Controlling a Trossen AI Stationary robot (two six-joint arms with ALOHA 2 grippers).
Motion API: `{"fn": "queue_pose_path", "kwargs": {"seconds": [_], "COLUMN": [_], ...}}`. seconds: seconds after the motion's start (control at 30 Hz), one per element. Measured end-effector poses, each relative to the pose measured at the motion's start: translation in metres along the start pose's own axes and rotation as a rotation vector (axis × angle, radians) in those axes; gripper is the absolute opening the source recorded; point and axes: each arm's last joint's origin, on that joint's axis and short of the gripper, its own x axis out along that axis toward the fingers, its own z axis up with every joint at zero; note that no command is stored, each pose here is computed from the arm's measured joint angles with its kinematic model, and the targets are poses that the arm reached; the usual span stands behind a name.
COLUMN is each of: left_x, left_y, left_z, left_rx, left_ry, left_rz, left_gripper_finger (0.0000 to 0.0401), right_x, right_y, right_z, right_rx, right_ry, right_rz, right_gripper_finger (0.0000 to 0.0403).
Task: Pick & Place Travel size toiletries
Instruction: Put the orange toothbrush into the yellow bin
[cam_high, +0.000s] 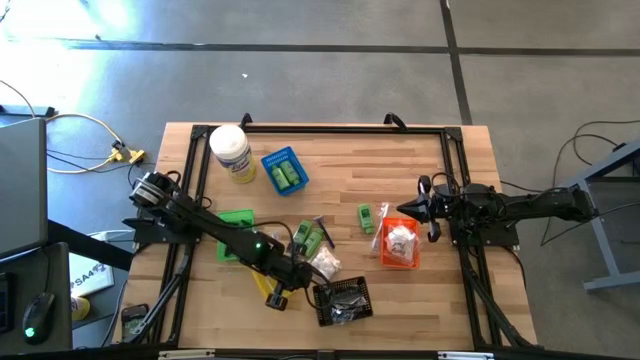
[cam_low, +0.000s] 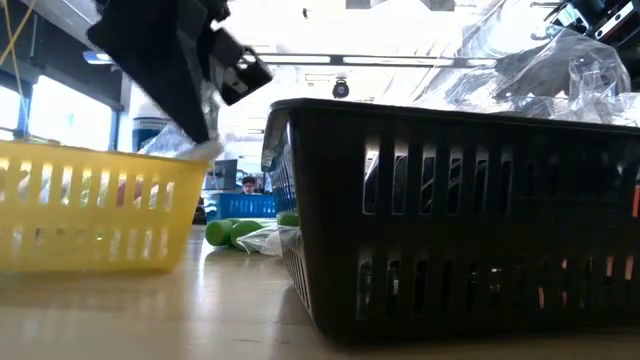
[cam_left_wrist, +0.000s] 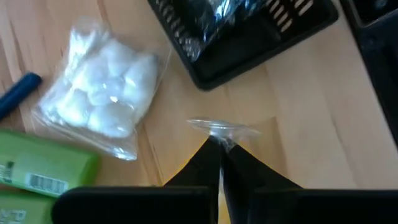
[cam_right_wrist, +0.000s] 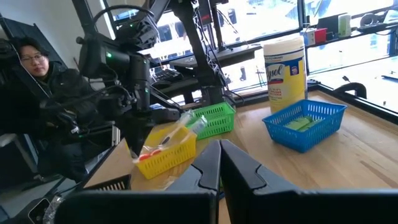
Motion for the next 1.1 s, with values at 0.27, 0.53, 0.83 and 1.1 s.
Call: {"fn": "queue_pose_path", "kwargs": {"seconds": [0.27, 0.53, 0.83, 1.1], "left_x": [-0.017, -0.057, -0.108, -0.135], "left_y": [-0.015, -0.045, -0.077, -0.101], "left_z": [0.018, 0.043, 0.044, 0.012], "left_rx": [0.049, 0.098, -0.001, -0.378], "left_ry": [-0.033, -0.160, -0.421, -0.695], "left_rz": [-0.030, -0.012, 0.317, 0.589], "left_gripper_finger": [0.0000, 0.0000, 0.0000, 0.0000], "right_x": [0.000, 0.000, 0.000, 0.000], "right_y": [0.000, 0.000, 0.001, 0.004], "right_z": [0.000, 0.000, 0.000, -0.001], "right_rx": [0.000, 0.000, 0.003, 0.004], "right_ry": [0.000, 0.001, 0.008, 0.014], "right_rz": [0.000, 0.005, 0.033, 0.058], "right_gripper_finger": [0.0002, 0.0002, 0.0002, 0.0002]}}
